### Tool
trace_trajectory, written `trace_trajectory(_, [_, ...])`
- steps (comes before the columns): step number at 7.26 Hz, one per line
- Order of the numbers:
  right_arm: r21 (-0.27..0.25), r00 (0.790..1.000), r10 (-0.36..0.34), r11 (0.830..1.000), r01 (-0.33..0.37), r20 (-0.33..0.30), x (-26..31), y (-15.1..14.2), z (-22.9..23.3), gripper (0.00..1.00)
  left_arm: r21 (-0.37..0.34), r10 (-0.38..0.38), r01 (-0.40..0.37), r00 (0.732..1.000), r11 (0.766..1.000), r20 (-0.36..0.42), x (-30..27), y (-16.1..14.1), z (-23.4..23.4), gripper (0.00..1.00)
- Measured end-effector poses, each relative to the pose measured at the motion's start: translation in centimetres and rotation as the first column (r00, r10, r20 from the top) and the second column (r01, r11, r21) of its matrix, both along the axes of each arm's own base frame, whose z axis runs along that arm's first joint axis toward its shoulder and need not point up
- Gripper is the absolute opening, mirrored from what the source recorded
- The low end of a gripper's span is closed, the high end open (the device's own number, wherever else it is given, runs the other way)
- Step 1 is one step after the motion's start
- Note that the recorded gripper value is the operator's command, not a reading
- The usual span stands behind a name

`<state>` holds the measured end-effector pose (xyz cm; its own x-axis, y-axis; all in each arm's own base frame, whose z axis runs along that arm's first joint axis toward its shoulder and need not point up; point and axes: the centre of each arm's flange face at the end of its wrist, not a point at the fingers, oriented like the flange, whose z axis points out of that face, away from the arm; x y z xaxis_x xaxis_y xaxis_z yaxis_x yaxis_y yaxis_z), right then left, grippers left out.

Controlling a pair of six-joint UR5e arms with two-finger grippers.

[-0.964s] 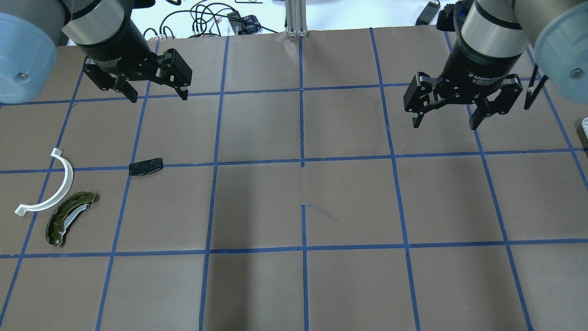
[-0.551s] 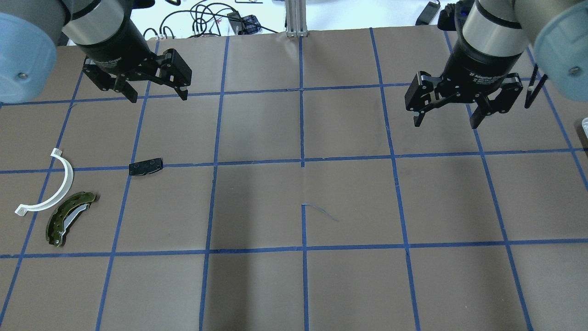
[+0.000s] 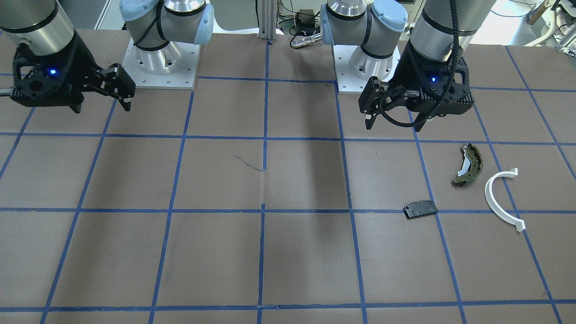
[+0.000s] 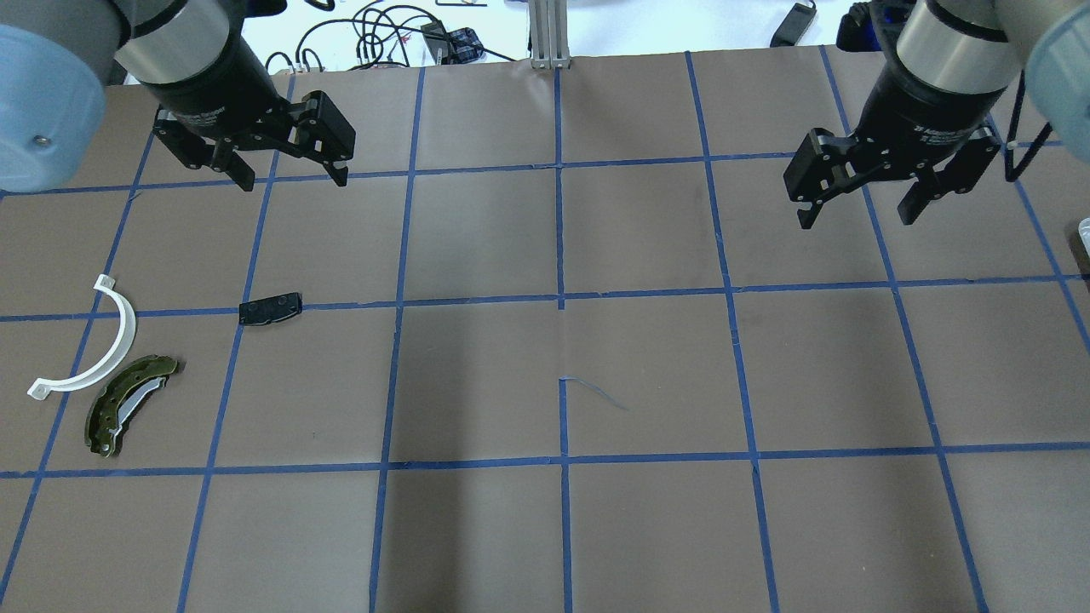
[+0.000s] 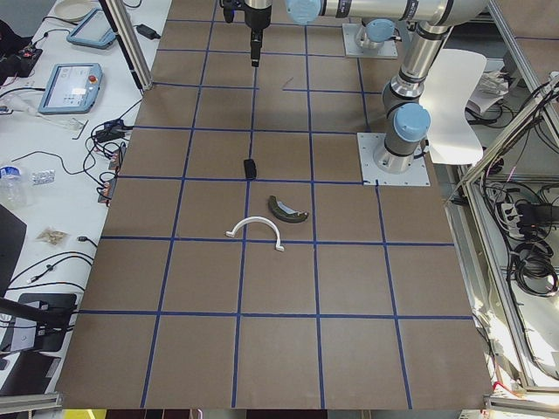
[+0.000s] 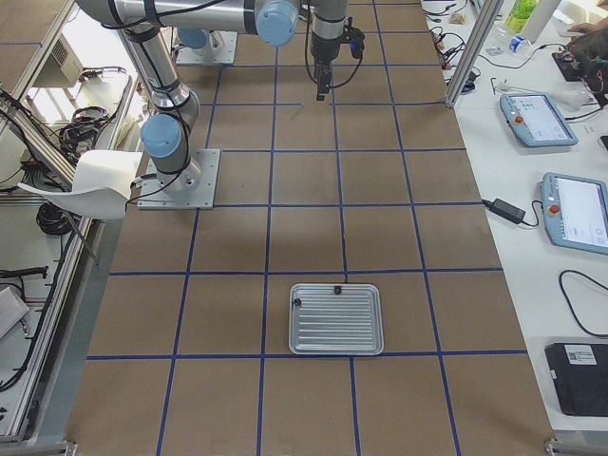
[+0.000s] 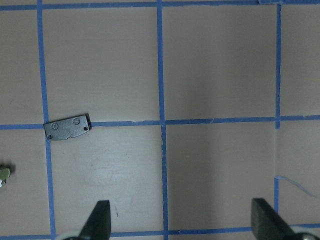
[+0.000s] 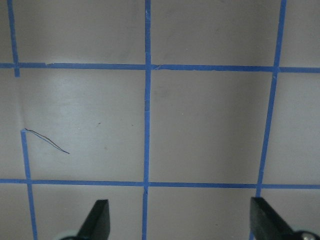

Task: Place bearing gear from tray to pile

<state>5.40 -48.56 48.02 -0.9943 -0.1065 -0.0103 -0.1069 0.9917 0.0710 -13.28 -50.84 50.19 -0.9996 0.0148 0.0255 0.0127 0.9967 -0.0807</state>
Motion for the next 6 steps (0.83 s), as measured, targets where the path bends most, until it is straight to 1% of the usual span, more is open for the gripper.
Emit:
trace_trajectory(1, [0.001, 0.998, 0.059, 0.998, -0.059, 0.009, -2.7, -0.3, -0.1, 1.00, -0.001, 0.000, 0.000, 1.000, 1.000, 0.000, 0.0, 0.0, 0.0, 1.00])
trace_trajectory(2, [0.009, 0.993, 0.117, 0.993, -0.118, 0.021, -5.4, -0.7, -0.6, 1.00, -0.001, 0.000, 0.000, 1.000, 1.000, 0.000, 0.0, 0.0, 0.0, 1.00])
trace_trajectory(3, [0.016, 0.984, 0.175, 0.984, -0.176, 0.036, -8.5, -1.1, -1.3, 1.00, -0.001, 0.000, 0.000, 1.000, 1.000, 0.000, 0.0, 0.0, 0.0, 1.00])
trace_trajectory(4, [0.010, 0.971, 0.233, 0.972, -0.234, 0.043, -11.6, -1.5, -1.9, 1.00, 0.000, 0.000, 0.000, 1.000, 1.000, 0.000, 0.0, 0.0, 0.0, 1.00])
trace_trajectory(5, [0.001, 0.956, 0.292, 0.956, -0.292, 0.043, -14.9, -2.0, -2.6, 1.00, -0.001, 0.000, 0.000, 1.000, 1.000, 0.000, 0.0, 0.0, 0.0, 1.00])
trace_trajectory(6, [-0.010, 0.935, 0.353, 0.936, -0.353, 0.043, -18.6, -2.5, -3.7, 1.00, -0.001, 0.000, 0.000, 1.000, 1.000, 0.000, 0.0, 0.0, 0.1, 1.00])
